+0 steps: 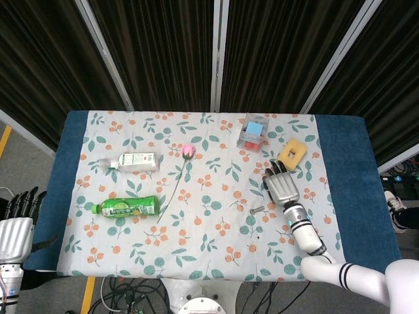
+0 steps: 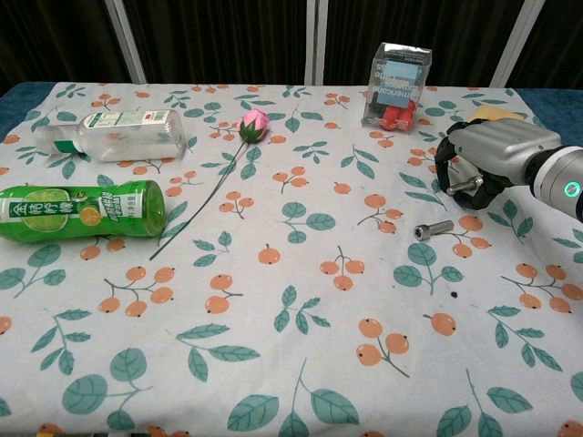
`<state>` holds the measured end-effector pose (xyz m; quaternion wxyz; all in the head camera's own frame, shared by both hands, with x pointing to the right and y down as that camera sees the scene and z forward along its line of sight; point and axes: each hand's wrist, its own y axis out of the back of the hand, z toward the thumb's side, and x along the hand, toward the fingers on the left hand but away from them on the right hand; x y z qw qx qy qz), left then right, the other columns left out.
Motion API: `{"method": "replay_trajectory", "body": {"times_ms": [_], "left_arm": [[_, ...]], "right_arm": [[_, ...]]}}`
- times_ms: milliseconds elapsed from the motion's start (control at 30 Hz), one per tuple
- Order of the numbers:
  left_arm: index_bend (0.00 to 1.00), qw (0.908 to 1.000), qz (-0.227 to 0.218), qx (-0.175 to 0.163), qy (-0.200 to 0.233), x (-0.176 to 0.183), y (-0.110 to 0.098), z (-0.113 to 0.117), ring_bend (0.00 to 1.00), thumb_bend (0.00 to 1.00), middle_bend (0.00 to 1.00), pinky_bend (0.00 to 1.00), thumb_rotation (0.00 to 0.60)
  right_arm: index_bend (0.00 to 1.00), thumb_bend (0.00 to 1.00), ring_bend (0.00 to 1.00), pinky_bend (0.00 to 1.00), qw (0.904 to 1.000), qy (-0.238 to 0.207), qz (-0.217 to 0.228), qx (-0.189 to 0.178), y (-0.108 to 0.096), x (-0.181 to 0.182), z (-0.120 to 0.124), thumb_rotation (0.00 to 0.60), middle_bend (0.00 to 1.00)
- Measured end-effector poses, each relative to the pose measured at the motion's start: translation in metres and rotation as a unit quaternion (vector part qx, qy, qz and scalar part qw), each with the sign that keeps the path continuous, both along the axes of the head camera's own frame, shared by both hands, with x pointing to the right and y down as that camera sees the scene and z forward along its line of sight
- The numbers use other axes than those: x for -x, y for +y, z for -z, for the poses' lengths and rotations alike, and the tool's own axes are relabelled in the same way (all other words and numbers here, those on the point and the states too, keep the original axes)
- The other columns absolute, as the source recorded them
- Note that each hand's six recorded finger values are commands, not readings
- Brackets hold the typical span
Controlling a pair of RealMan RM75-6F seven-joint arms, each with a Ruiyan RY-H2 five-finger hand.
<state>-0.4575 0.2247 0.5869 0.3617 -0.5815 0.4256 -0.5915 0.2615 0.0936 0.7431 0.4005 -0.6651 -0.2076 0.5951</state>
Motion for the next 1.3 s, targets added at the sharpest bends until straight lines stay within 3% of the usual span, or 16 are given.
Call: {"method": "replay_trajectory", "body": {"times_ms": [167,367,700,900,1300], "left_arm": [[0.1,1.0,0.0,0.0,0.0,0.0,0.0,0.0,0.0,0.06,0.0,0.0,0.6],[0.1,1.0,0.0,0.001,-0.001,0.0,0.0,0.0,0.0,0.06,0.0,0.0,0.6],[0.1,1.0,0.001,0.002,-0.003,0.0,0.0,-0.001,0.0,0.06,0.0,0.0,0.6],[0.1,1.0,0.0,0.002,-0.004,0.0,-0.001,-0.001,0.0,0.06,0.0,0.0,0.6],[0.1,1.0,0.0,0.003,-0.005,0.0,-0.001,0.0,0.0,0.06,0.0,0.0,0.6]], "right_arm": [[0.59,0.36,0.0,0.0,0.9976,-0.048,-0.047,0.017,-0.004,0.0,0.005,0.6,0.24],[0.6,0.36,0.0,0.0,0.9838,-0.123,-0.121,0.049,-0.012,0.0,0.009,0.6,0.25],[0.6,0.36,0.0,0.0,0.9389,-0.235,-0.236,0.085,-0.022,-0.006,0.004,0.6,0.24],[0.6,0.36,0.0,0.0,0.9154,-0.276,-0.276,0.097,-0.024,-0.013,-0.001,0.6,0.24],[0.53,0.36,0.0,0.0,0.915,-0.282,-0.273,0.094,-0.027,-0.017,-0.005,0.6,0.23]]}}
